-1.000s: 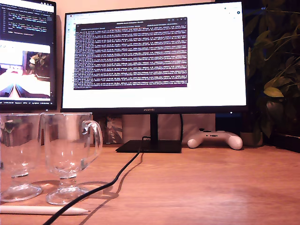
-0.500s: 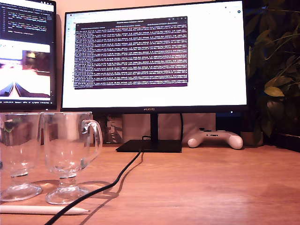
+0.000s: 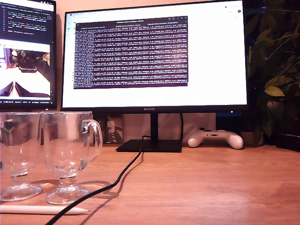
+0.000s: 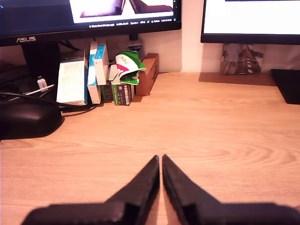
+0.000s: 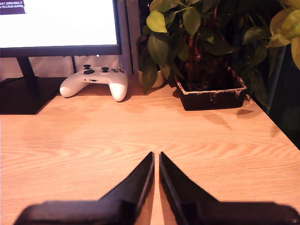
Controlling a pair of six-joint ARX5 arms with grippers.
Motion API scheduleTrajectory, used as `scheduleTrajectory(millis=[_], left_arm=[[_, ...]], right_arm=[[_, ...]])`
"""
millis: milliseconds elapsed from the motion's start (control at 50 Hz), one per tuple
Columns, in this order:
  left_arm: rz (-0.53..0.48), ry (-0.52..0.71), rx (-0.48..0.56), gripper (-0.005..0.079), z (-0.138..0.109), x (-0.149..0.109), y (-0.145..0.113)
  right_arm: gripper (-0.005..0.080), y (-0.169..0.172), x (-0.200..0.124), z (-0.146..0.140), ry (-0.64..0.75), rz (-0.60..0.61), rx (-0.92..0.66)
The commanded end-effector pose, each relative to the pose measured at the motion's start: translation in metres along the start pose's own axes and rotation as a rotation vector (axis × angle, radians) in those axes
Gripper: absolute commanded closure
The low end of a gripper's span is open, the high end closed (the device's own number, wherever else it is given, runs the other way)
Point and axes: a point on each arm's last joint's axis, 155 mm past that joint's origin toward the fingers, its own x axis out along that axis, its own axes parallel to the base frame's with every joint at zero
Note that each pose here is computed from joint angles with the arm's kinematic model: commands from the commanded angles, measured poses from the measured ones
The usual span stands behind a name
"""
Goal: Pick the small glass cups in front of you with each of your hands, and place them behind the white pen
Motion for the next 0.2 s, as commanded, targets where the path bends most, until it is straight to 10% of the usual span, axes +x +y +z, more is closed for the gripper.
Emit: scheduleTrajectory(millis=[0,180], left_arm=[[0.003,0.039,0.001,0.0761,-0.0158,0.002,0.0009],[0.003,0.039,0.002,0.0761,-0.0158,0.002,0.0009]], right_arm=[[0.0755,-0.0001,-0.0003,0.0024,-0.011,0.0,0.0],[0.0755,-0.0001,-0.0003,0.0024,-0.011,0.0,0.0]])
